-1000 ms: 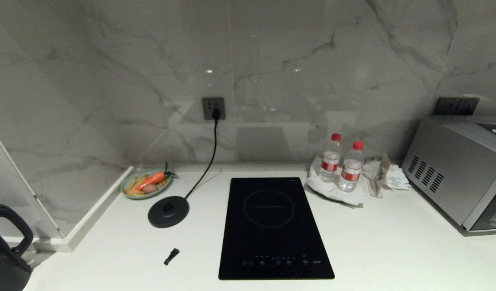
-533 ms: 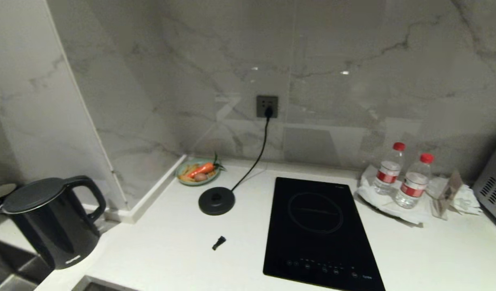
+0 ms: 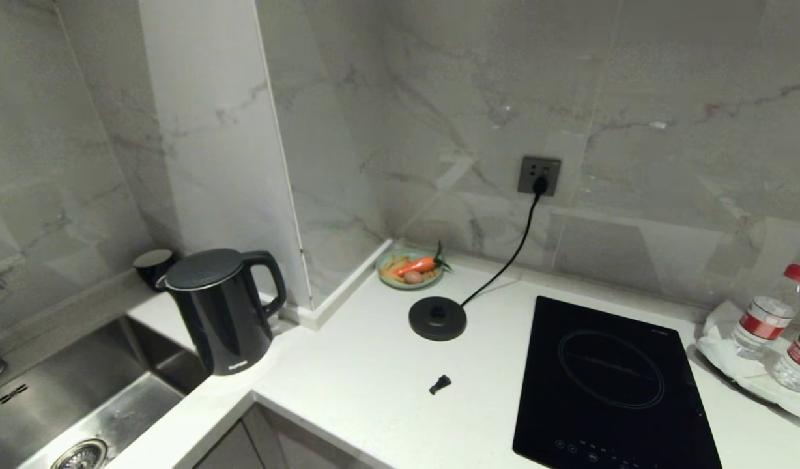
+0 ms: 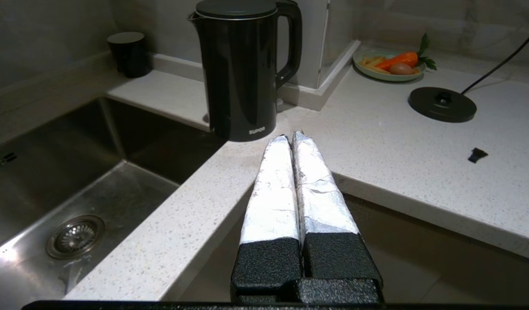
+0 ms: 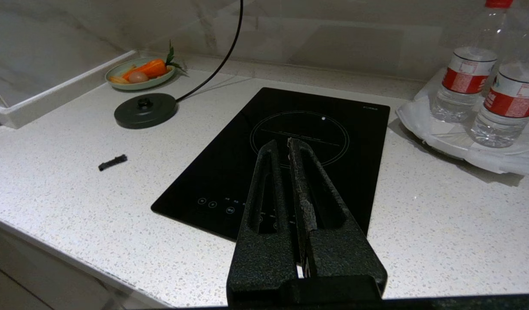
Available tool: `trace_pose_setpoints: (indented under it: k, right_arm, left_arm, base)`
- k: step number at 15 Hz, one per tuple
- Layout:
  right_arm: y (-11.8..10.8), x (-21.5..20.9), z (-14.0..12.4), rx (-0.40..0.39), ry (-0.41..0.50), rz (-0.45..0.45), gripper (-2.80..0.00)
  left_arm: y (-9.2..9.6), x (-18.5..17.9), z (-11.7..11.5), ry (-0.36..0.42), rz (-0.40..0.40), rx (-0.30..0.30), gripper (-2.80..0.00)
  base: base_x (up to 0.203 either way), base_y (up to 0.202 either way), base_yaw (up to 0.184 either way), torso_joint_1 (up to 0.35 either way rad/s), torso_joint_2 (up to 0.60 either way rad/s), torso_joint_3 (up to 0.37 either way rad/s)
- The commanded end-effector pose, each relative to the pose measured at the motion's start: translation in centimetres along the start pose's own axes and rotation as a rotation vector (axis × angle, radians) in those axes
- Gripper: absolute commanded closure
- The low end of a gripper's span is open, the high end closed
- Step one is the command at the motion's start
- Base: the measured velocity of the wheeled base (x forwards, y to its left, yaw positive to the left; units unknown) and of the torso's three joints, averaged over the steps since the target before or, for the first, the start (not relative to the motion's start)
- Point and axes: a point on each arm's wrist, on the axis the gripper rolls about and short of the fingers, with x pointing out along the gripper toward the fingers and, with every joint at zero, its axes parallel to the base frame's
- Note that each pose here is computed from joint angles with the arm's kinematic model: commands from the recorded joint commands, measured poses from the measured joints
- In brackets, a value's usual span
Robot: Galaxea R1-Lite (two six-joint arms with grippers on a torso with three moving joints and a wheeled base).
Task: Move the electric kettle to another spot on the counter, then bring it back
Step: Grab the kettle
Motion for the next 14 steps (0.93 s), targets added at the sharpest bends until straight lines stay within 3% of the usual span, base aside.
trace_pose_setpoints:
  k: [1, 14]
  right_arm:
    - [0.00, 0.00, 0.01, 0.000, 0.000, 0.000, 0.00]
    - [0.00, 0.00, 0.01, 0.001, 0.000, 0.000, 0.00]
  left_arm:
    - [0.00, 0.00, 0.00, 0.000, 0.002, -0.001, 0.00]
    - [0.00, -0.01, 0.02, -0.001, 0.002, 0.005, 0.00]
  base:
    - [0.000, 0.000, 0.000, 0.000, 0.00, 0.000]
    - [0.000, 0.000, 0.000, 0.000, 0.00, 0.000]
